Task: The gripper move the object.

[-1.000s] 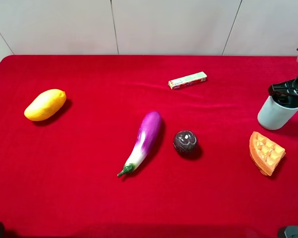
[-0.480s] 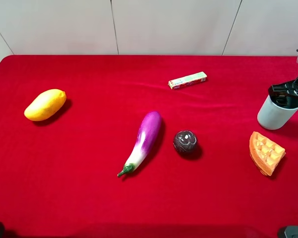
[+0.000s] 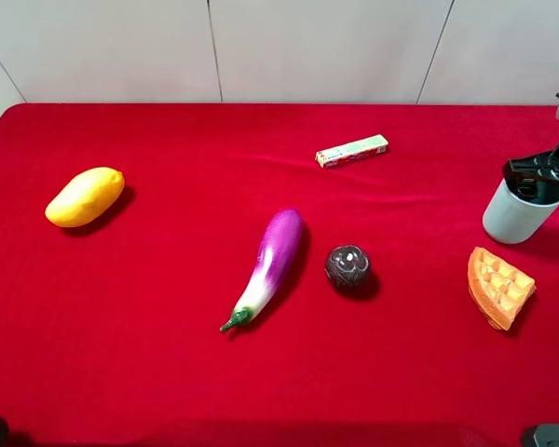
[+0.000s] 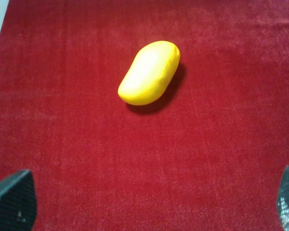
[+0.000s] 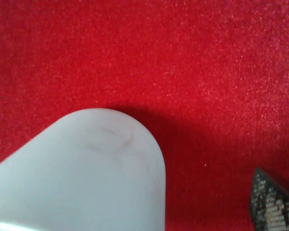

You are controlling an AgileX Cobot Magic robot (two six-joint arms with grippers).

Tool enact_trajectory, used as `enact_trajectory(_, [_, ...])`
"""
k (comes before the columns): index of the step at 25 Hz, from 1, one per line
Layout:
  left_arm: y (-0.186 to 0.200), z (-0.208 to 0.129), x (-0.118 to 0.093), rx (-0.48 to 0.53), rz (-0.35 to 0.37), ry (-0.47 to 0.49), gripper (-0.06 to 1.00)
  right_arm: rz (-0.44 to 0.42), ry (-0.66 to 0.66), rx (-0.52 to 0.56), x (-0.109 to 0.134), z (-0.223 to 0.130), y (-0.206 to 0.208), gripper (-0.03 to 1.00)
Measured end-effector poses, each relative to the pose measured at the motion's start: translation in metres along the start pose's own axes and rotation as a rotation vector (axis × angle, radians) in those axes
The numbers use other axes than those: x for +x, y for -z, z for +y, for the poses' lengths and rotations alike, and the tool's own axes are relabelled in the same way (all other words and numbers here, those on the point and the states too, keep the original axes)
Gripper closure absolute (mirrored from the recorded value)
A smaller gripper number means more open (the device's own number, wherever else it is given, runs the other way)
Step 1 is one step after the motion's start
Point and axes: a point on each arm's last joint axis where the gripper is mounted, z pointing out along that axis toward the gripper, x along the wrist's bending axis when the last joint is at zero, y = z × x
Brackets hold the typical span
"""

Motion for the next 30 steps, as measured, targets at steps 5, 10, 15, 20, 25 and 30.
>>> enact_trajectory(5, [0.0, 0.0, 0.0, 0.0, 0.0, 0.0, -0.05, -0.003, -0.002, -0.049, 0.0, 0.002, 0.016, 0.37])
enact_trajectory(10, [0.0, 0.0, 0.0, 0.0, 0.0, 0.0, -0.05, -0.003, -0.009, -0.095, 0.0, 0.0, 0.038, 0.37])
enact_trajectory(15, [0.0, 0.0, 0.0, 0.0, 0.0, 0.0, -0.05, -0.001, -0.015, -0.142, 0.001, -0.004, 0.065, 0.37])
enact_trajectory(20, [0.0, 0.0, 0.0, 0.0, 0.0, 0.0, -0.05, 0.003, -0.024, -0.212, 0.002, -0.012, 0.099, 0.37])
enact_trajectory(25, [0.0, 0.0, 0.0, 0.0, 0.0, 0.0, -0.05, 0.011, -0.031, -0.256, 0.005, -0.028, 0.133, 0.37])
enact_trajectory(30, [0.0, 0.0, 0.0, 0.0, 0.0, 0.0, -0.05, 0.031, -0.041, -0.294, 0.008, -0.047, 0.162, 0.37])
